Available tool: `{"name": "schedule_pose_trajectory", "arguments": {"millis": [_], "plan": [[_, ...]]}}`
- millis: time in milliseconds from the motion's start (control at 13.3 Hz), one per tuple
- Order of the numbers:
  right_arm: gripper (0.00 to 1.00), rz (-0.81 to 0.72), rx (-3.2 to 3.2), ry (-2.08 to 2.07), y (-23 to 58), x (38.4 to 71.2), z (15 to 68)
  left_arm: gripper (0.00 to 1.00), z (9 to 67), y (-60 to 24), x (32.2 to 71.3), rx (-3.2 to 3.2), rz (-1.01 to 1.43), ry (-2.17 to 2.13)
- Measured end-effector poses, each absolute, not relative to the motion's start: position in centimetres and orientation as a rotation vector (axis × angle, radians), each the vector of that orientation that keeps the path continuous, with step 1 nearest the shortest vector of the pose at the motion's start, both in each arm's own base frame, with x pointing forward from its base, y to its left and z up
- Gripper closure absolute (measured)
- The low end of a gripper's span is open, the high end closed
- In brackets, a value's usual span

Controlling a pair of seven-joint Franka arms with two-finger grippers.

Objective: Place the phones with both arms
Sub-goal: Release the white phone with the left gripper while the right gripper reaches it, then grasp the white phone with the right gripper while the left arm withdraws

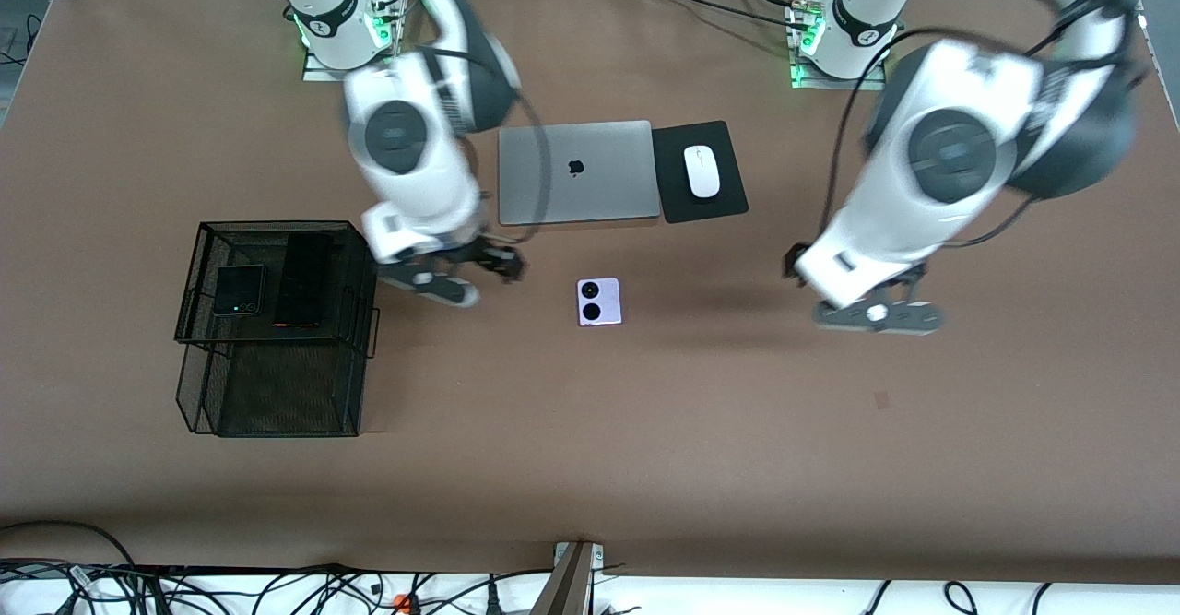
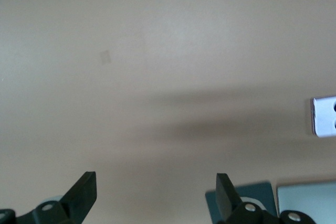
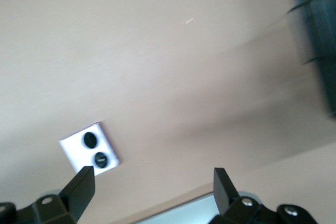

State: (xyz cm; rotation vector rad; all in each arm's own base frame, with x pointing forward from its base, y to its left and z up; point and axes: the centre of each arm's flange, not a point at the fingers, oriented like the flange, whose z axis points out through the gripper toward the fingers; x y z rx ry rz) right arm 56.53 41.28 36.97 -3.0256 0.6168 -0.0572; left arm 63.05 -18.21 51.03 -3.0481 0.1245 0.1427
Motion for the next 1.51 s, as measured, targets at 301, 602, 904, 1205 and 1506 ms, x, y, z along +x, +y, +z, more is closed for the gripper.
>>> {"name": "schedule_pose_trajectory", "arguments": {"millis": [301,602,904,1205,1506], "plan": [[0.0,-0.124,-3.034,0.582,51.8,52.6,34.1,0.0,56.4,-10.9,61.0,-3.071,0.1,0.136],[0.0,-0.192,-3.088,0.433,55.4,50.9,30.1,0.0,61.7,-3.7,57.8,-3.085,-0.062,-0.057],[0.0,-0.236,-3.139,0.256,54.8,51.8,25.3,0.0,61.2,0.1,55.2,-3.125,-0.054,-0.105],[0.0,-0.356,-3.108,0.196,54.5,53.0,20.8,0.0,60.7,0.0,54.9,-3.126,-0.025,-0.06],[0.0,-0.406,-3.103,0.177,53.9,53.5,17.7,0.0,60.5,0.4,54.6,-3.118,0.02,-0.046]]}}
